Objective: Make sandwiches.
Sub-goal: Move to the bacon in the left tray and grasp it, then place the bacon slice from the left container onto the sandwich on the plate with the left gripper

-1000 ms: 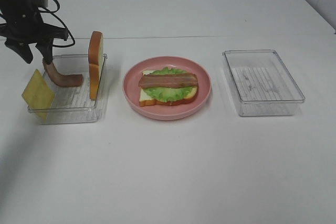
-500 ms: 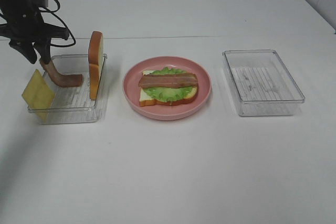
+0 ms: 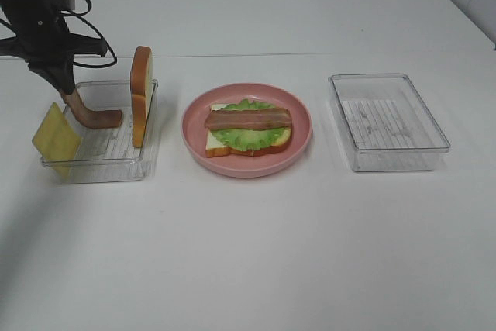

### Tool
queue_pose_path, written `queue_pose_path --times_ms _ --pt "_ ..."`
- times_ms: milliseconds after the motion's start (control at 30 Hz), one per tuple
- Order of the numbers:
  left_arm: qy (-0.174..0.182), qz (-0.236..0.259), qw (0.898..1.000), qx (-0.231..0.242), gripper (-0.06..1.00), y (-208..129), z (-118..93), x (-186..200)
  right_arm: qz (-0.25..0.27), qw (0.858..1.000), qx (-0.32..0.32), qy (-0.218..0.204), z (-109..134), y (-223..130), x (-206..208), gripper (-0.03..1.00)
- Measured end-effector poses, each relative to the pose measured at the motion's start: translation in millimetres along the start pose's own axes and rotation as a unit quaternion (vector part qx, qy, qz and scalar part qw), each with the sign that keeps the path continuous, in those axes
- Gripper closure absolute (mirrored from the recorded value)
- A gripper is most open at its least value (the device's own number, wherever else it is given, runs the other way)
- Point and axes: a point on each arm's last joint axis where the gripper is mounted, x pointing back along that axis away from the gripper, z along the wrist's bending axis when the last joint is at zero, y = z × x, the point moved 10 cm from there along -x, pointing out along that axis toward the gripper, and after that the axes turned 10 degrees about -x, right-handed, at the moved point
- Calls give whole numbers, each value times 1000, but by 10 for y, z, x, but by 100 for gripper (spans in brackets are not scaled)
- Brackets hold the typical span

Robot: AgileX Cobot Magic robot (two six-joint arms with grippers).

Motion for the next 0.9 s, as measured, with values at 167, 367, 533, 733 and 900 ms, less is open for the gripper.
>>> queue_pose_path --times_ms 167,367,533,733,900 --pt "-2 0 1000 1 94 1 -7 0 0 1000 0 0 0 0 0 4" --pt "-11 -9 1000 4 94 26 -45 81 0 1000 0 0 0 0 0 4" --pt "-15 -36 999 6 94 96 -75 340 0 1000 0 0 0 0 0 4" --pt "-30 -79 996 8 94 176 -159 773 0 1000 0 0 0 0 0 4" --pt "-41 -103 994 6 94 204 -248 1020 0 1000 0 0 0 0 0 4"
